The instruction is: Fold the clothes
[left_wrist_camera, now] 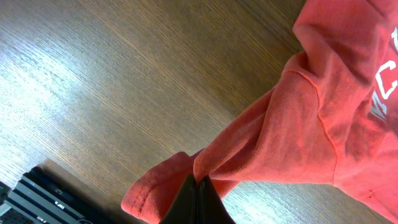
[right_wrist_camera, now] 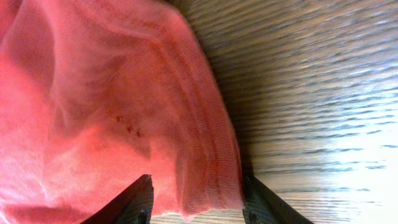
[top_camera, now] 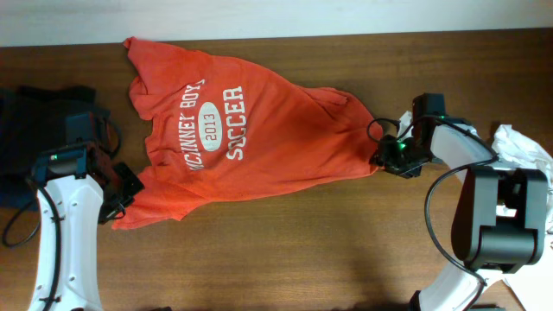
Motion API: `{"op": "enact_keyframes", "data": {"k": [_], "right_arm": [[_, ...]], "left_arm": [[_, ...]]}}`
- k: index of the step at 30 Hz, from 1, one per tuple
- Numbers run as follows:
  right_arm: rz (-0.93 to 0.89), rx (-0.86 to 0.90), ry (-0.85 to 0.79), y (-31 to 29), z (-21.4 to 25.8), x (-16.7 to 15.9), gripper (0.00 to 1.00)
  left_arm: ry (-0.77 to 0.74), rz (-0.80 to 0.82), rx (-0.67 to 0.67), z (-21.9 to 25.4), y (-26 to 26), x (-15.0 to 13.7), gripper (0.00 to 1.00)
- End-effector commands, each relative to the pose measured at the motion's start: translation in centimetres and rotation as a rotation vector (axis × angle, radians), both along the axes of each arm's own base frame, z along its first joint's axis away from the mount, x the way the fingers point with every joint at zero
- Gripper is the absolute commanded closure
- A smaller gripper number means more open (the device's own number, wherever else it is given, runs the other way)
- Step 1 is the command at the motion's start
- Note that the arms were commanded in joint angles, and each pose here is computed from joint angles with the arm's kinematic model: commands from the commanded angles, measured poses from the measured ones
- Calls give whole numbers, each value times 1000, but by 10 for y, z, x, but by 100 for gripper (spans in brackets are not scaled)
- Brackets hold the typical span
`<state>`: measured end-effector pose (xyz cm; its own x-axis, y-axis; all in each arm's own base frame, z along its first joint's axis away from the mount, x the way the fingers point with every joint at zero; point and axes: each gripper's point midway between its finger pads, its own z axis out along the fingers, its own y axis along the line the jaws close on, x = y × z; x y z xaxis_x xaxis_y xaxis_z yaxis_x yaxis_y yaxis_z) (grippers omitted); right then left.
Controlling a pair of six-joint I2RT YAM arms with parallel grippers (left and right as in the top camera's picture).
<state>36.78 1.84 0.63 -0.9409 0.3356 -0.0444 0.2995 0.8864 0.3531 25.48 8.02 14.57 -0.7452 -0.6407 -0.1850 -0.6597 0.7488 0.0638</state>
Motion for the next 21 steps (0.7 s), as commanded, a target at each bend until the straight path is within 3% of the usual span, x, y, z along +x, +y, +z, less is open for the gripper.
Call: {"op": "enact_keyframes", "data": {"k": [1, 3, 6, 10, 13, 17, 21], "right_arm": [[26, -16, 26, 9, -11, -6, 58], [25, -39, 36, 5, -14, -8, 67], [22, -74, 49, 0, -20, -9, 96], [-8, -114, 79, -22, 5, -11, 96], [31, -129, 34, -46, 73, -2, 96], [26, -216, -79, -78, 190, 3, 96], [-7, -258, -207, -85, 279, -7, 96]], "left_arm": [[-1, 19, -1, 0, 2, 0, 99], [0, 19, -1, 0, 2, 0, 99], [-1, 19, 0, 0, 2, 0, 99], [-45, -88, -34, 1, -5, 13, 100], [-199, -262, -136, 26, -28, 48, 100], [-500, -513, -133, 122, -48, 95, 100], [-725, -570, -74, 210, -54, 110, 100]]}}
